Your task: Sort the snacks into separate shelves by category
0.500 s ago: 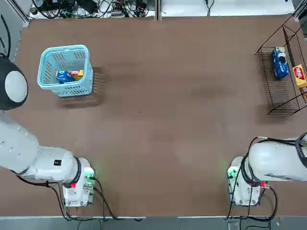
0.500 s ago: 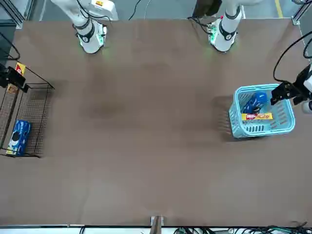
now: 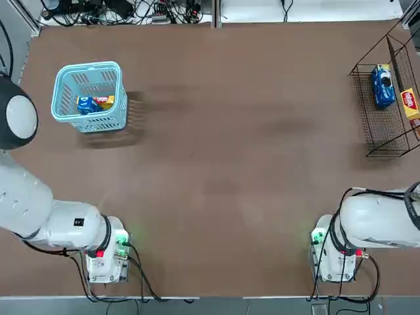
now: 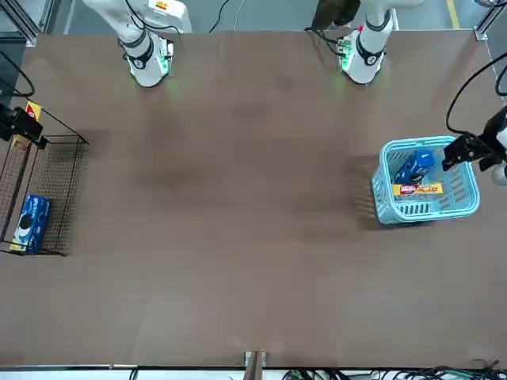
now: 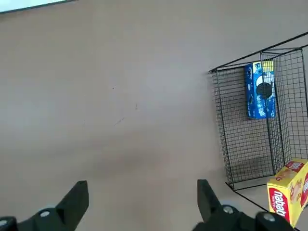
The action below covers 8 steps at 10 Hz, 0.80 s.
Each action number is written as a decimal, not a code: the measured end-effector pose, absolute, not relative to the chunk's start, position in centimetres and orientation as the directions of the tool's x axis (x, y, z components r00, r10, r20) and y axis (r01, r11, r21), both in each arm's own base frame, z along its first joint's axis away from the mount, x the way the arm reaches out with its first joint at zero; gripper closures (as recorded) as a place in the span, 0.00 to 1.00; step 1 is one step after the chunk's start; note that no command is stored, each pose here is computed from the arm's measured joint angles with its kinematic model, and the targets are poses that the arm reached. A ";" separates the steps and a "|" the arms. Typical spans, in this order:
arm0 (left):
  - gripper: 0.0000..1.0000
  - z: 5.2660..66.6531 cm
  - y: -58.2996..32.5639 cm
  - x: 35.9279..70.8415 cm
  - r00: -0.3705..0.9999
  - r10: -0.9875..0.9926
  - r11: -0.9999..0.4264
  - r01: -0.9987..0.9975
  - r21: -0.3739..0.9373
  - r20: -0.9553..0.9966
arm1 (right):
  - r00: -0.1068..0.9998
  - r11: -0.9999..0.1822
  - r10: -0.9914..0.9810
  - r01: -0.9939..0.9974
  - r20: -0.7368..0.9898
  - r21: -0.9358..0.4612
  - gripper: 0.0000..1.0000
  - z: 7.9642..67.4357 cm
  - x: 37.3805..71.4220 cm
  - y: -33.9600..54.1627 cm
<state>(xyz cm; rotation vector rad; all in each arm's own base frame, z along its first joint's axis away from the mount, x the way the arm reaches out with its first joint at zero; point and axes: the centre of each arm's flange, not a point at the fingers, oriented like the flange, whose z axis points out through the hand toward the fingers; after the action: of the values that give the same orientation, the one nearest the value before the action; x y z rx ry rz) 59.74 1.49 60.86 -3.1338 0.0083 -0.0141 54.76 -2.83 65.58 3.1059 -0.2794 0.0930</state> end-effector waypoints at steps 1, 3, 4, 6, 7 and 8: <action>0.00 60.3 3.4 59.9 1.000 0.021 -1.000 0.021 -0.004 -0.001 | 0.983 -0.984 -0.175 -0.176 0.062 0.016 0.00 65.6 54.8 -2.6; 0.00 57.3 6.9 60.2 0.996 0.076 -0.997 0.076 0.003 -0.048 | 0.986 -0.987 -0.160 -0.161 0.050 0.016 0.00 65.3 54.8 -1.7; 0.00 55.0 7.7 60.3 0.994 0.089 -0.996 0.089 0.004 -0.066 | 0.987 -0.988 -0.155 -0.156 0.042 0.017 0.00 65.0 54.8 -1.2; 0.00 49.9 7.9 59.8 0.993 0.099 -0.995 0.099 0.004 -0.061 | 0.986 -0.987 -0.161 -0.162 0.039 0.013 0.00 64.9 54.8 -1.2; 0.00 47.6 7.8 58.8 0.992 0.110 -0.994 0.110 0.005 -0.061 | 0.986 -0.986 -0.164 -0.165 0.042 0.011 0.00 64.9 54.8 -1.3; 0.01 45.9 7.6 57.6 0.990 0.125 -0.992 0.125 0.006 -0.071 | 0.985 -0.986 -0.167 -0.168 0.050 0.010 0.00 65.0 54.9 -1.5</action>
<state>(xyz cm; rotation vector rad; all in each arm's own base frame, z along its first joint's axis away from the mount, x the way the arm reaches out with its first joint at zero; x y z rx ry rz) 57.58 7.63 45.95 -3.1437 -0.1974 0.1110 54.89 -1.46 64.97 3.1159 -0.2630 0.0764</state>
